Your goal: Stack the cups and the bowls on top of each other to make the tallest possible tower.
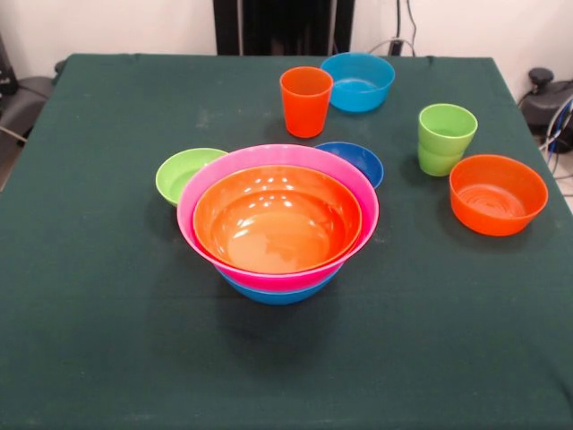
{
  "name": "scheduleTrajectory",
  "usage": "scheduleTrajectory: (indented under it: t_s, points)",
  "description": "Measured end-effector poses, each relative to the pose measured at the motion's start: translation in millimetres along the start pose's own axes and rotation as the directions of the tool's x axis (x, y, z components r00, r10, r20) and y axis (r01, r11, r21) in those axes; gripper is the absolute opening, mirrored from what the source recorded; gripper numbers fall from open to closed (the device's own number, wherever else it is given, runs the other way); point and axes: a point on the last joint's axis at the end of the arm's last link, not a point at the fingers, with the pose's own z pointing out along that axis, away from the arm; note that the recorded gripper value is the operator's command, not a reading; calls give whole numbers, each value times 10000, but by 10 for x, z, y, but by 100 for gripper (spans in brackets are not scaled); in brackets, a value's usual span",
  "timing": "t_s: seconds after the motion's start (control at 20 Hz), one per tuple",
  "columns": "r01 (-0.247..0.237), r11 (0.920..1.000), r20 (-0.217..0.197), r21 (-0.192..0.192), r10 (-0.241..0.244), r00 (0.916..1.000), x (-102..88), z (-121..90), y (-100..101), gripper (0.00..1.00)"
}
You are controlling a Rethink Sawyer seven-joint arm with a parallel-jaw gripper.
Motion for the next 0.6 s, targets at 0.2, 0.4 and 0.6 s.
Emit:
scheduleTrajectory:
  t_s: [0.2,0.4,0.6]
  points:
    - [136,9998,-45,-149,-137,9999,36,-32,100,100]
    - [268,9993,-166,-266,-272,9995,108,3,156,100]
    - [291,9990,-331,-341,-302,9990,190,58,168,100]
